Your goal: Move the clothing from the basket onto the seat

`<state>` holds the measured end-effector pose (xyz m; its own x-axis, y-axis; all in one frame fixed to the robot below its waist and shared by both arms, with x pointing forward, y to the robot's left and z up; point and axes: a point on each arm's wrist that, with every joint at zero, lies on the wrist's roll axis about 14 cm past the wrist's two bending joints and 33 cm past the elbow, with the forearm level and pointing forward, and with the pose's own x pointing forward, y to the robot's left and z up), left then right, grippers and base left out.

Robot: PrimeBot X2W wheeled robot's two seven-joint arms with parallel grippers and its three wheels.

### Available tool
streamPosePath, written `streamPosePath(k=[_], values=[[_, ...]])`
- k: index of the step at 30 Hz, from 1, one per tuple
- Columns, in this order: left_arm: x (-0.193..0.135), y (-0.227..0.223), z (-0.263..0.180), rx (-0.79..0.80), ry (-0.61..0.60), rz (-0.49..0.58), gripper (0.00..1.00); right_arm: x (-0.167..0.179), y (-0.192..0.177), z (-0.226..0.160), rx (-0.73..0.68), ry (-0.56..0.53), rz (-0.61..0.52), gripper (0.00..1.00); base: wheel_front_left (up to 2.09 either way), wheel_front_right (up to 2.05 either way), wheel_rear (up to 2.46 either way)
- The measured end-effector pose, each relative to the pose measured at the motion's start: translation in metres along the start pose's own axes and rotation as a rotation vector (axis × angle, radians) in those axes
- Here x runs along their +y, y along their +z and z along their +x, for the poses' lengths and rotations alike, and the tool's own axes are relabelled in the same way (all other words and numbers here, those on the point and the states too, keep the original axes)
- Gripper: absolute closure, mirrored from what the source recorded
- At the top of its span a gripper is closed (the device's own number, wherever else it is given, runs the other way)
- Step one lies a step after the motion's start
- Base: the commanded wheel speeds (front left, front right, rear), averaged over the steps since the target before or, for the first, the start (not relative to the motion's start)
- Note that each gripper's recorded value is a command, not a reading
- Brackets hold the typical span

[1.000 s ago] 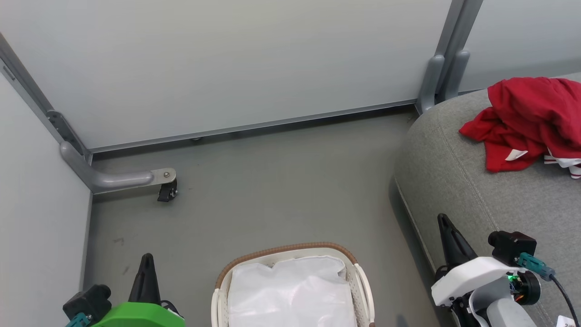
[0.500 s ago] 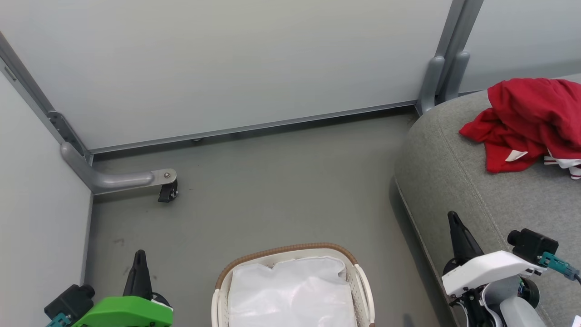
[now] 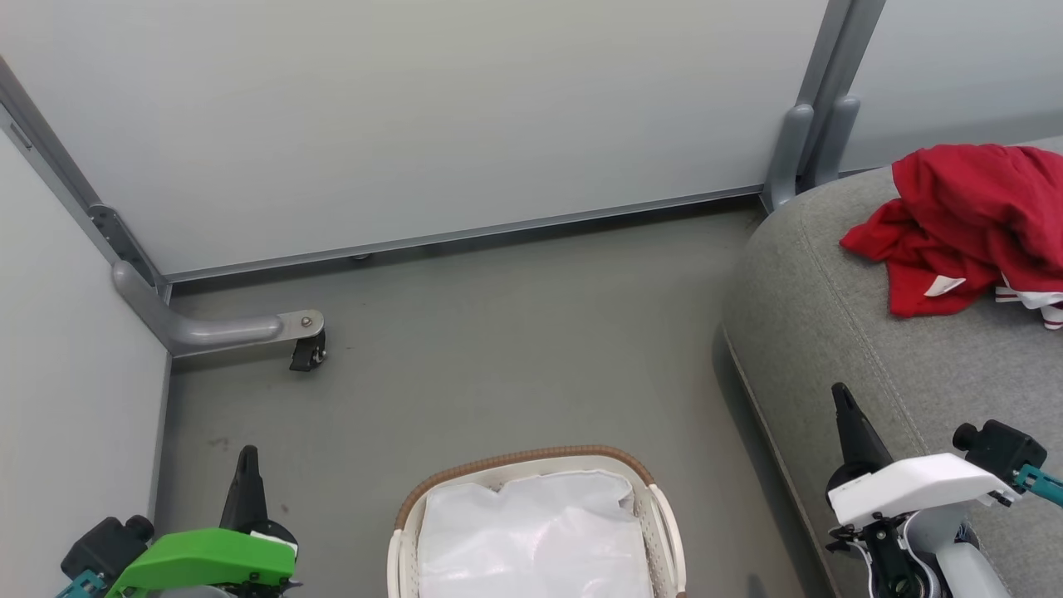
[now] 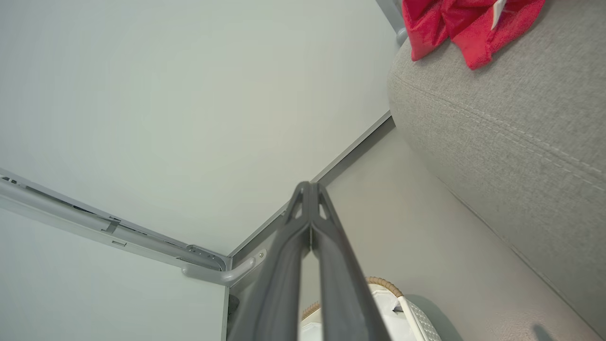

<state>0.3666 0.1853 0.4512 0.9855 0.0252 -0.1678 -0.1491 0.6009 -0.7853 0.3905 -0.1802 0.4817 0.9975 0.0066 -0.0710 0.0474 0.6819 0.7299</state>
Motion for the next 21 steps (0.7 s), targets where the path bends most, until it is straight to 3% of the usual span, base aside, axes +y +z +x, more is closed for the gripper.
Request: streamPosePath(k=[21], values=[[-0.008, 0.012, 0.005, -0.011, -0.025, -0.216, 1.0, -0.003, 0.008, -0.001, -0.008, -0.009, 0.245, 1.0, 0.0, 0.0, 0.0]])
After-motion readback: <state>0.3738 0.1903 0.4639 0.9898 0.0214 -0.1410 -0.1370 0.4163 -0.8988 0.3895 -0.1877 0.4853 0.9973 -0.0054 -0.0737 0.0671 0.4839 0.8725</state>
